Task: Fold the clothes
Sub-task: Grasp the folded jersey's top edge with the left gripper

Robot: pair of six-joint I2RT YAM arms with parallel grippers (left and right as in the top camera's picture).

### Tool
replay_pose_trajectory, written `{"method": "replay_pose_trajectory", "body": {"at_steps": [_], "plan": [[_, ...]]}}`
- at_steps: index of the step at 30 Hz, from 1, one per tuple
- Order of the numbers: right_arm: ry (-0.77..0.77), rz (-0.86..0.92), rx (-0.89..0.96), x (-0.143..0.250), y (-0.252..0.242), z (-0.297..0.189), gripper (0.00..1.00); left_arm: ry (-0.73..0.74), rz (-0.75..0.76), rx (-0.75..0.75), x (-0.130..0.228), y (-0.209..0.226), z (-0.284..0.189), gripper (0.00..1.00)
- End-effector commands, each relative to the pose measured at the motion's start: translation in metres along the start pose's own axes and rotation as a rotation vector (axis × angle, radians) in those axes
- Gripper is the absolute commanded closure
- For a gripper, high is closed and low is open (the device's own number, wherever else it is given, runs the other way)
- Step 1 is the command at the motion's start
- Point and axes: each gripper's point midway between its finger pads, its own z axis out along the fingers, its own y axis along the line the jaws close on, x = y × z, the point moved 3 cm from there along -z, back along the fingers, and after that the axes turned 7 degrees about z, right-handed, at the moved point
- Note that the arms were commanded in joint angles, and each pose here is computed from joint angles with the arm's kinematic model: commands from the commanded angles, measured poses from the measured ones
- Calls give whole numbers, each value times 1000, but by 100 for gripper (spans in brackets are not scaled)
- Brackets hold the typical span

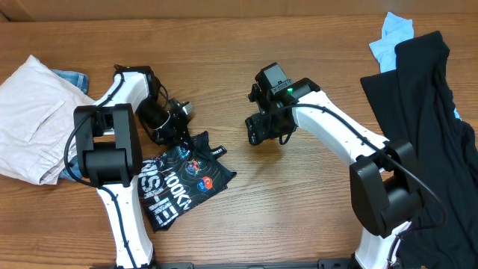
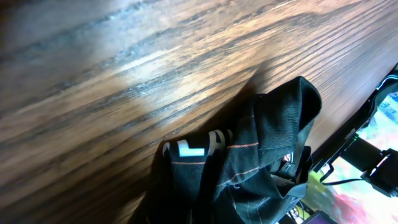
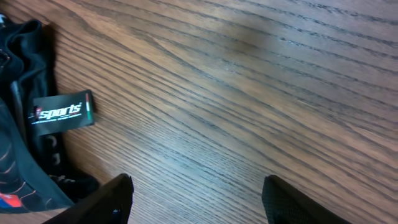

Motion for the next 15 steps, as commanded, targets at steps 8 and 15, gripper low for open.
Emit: {"method": "replay_pose_trajectory", "body": {"at_steps": [8, 15], "plan": [[-173, 65, 78, -23, -26, -56, 30, -118, 76, -241, -30, 4, -73, 96], [-280, 119, 75, -27, -46, -102, 30, -298, -15, -479, -36, -6, -149, 96]]}}
